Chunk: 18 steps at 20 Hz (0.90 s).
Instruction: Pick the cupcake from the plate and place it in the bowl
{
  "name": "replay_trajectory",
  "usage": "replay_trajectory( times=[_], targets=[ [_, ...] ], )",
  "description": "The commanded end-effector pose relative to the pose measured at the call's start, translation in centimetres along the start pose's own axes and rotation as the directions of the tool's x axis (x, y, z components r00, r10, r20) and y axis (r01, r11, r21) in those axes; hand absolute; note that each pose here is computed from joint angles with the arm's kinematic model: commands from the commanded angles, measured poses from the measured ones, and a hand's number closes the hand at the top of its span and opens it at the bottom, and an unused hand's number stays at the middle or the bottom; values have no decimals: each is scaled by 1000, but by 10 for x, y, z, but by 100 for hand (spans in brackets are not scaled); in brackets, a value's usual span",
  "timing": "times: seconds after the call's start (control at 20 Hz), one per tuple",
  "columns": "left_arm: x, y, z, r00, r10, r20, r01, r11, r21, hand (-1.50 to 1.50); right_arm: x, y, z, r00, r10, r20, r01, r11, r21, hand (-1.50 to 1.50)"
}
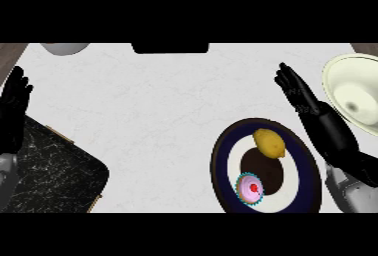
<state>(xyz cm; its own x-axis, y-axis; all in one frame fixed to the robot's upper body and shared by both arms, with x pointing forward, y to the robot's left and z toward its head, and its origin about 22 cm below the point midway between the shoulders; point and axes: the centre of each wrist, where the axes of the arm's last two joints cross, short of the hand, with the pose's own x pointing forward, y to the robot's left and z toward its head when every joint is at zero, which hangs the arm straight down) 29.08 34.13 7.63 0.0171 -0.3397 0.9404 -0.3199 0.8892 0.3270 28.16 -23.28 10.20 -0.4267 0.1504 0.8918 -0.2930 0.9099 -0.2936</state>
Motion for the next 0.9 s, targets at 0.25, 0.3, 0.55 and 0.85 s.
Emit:
replay_trajectory(
  times=[0.25, 0.3, 0.55, 0.85],
  targets=[
    [-8, -12, 31, 999, 50, 21, -47, 994, -97, 0, 91, -35, 17, 973, 90, 213, -94, 996, 7, 150],
    [-3, -11, 19, 999, 39, -20, -40, 997, -68, 0, 57, -81, 24, 782, 607, -143, -597, 795, 109, 150],
    [-18, -1, 34, 995, 69, -67, -73, 995, -64, 0, 34, -39, 98, 813, 418, -406, -519, 836, -177, -150],
    [-14, -23, 42, 996, 80, -40, -84, 991, -100, 0, 84, 23, 155, 784, 482, -392, -560, 822, -110, -150]
  ],
)
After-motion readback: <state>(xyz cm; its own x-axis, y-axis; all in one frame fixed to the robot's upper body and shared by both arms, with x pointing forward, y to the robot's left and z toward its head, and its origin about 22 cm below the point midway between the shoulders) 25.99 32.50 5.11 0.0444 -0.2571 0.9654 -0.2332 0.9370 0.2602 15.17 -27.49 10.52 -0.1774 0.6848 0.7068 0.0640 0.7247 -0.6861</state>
